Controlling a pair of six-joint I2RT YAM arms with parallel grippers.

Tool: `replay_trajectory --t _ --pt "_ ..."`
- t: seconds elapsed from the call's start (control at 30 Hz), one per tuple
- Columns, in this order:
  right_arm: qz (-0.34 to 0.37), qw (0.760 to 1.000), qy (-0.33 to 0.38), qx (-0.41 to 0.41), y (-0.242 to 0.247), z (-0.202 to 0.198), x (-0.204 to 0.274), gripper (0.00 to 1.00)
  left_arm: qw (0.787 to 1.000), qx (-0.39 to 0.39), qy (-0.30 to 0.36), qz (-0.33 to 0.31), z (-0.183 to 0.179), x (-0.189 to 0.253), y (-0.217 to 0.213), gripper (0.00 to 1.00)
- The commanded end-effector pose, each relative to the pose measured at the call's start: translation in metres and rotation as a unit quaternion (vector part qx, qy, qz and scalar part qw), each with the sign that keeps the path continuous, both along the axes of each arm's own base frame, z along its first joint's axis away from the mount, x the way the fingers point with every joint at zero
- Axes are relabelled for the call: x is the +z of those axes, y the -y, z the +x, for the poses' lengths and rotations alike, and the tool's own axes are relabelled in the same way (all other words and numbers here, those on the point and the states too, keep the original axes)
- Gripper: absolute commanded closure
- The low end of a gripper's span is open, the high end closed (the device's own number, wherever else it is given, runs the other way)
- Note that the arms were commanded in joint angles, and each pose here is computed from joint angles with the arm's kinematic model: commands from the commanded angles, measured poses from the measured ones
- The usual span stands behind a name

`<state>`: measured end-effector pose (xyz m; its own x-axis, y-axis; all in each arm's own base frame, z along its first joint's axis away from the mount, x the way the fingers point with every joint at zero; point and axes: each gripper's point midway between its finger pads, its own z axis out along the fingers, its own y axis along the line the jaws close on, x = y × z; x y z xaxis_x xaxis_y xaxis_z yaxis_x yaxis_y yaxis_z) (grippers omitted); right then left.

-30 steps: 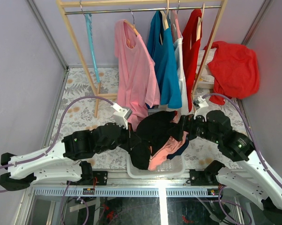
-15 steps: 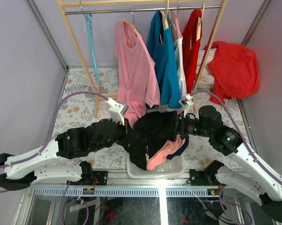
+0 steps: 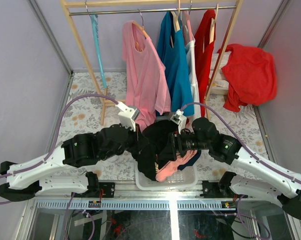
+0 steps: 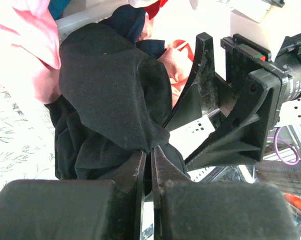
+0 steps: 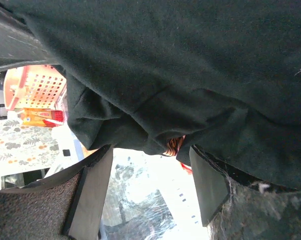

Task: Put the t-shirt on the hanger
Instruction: Pick up the T-shirt and place it in the bin.

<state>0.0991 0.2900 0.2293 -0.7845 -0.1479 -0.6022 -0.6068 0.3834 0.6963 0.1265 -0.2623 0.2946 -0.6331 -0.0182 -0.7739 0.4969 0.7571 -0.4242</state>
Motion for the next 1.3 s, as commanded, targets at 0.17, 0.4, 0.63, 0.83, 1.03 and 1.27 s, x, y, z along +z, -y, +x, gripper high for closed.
replay_trajectory --t 0.17,0.4,0.63,0.83,1.03,1.27 --pt "0.012 0.997 0.061 -0.037 -0.007 0.011 0.017 0.35 0.997 0.014 0.044 -0.054 0.01 0.047 0.005 1.0" --pt "0.016 0.995 0.083 -0.056 -0.019 0.012 0.015 0.43 0.997 0.018 0.048 -0.06 0.01 0.057 0.0 1.0" --pt "-0.005 0.993 0.115 -0.026 -0.047 -0.007 0.017 0.52 0.996 0.024 0.059 -0.064 0.011 0.07 -0.007 1.0" --pt "-0.04 0.985 0.151 -0.079 -0.026 0.005 0.032 0.81 0.994 0.036 0.072 -0.072 0.012 0.086 -0.023 1.0" --pt "-0.036 0.969 0.202 -0.135 0.01 0.02 0.078 0.99 0.99 0.057 0.097 -0.086 0.015 0.113 -0.044 1.0" --pt "-0.026 0.949 0.263 -0.173 0.037 0.033 0.136 1.0 0.984 0.066 0.13 -0.105 0.018 0.153 -0.056 1.0"
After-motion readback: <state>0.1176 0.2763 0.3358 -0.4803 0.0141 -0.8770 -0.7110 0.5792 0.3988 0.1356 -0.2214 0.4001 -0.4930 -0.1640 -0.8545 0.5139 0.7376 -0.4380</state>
